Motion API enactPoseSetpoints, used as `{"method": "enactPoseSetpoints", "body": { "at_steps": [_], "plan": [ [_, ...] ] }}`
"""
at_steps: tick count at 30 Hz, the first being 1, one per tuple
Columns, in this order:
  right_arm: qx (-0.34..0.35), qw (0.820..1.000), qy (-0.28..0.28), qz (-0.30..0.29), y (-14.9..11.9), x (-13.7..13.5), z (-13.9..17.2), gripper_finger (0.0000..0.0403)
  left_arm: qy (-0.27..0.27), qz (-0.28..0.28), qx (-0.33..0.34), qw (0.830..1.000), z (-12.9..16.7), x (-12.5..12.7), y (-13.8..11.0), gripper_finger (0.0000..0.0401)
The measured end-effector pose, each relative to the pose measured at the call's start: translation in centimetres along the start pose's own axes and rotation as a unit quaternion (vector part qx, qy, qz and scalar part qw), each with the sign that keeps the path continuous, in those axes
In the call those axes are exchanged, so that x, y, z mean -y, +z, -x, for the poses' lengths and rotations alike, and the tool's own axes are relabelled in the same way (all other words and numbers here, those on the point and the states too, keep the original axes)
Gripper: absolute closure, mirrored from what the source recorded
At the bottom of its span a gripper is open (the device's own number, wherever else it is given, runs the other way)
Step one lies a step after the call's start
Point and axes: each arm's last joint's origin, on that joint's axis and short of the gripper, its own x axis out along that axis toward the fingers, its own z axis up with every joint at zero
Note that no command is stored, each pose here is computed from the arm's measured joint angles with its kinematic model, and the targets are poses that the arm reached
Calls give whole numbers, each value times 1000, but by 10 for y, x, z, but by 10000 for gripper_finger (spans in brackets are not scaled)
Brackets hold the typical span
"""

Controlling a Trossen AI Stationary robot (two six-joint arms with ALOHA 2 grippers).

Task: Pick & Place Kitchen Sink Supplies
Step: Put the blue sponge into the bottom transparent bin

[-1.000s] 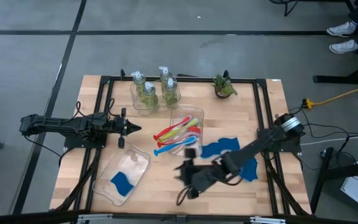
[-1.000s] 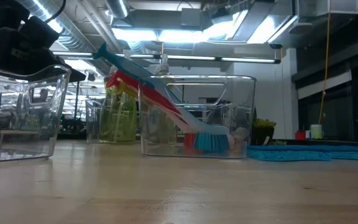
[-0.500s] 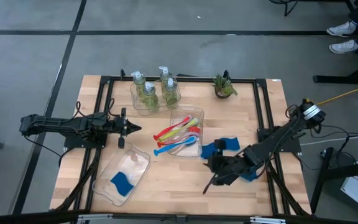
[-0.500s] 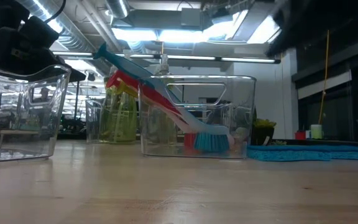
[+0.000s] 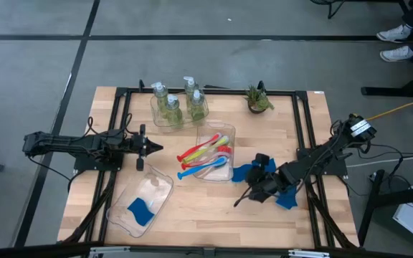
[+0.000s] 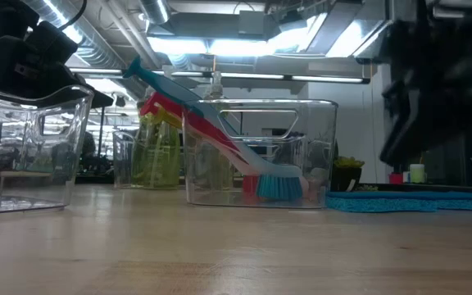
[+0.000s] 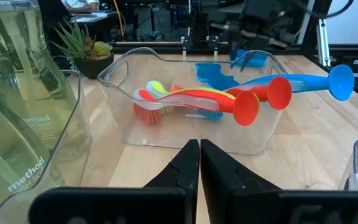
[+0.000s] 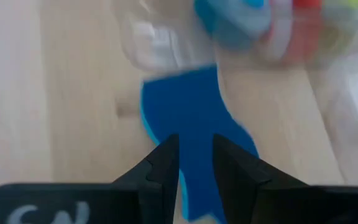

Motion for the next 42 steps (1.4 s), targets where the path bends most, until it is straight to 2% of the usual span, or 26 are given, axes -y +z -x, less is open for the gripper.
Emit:
{"method": "enactPoseSetpoints", "body": {
  "at_steps": [11,19,22,27,35,38,42],
  "plan": [
    [16,1000,16,2,8,3,-7,300,0,0,0,1000,0,0,0,393],
    [20,999,27,34,8,-5,-20,221,0,0,0,1000,0,0,0,388],
    [5,996,46,72,5,-8,-25,192,0,0,0,1000,0,0,0,389],
    [-8,994,46,97,1,-11,-32,170,0,0,0,1000,0,0,0,393],
    [-16,986,5,168,-4,-13,-47,194,0,0,0,1000,0,0,0,395],
    [-20,985,2,171,-5,-13,-50,223,0,0,0,1000,0,0,0,394],
    [-21,982,0,190,-6,-13,-50,284,0,0,0,1000,0,0,0,391]
  ]
}}
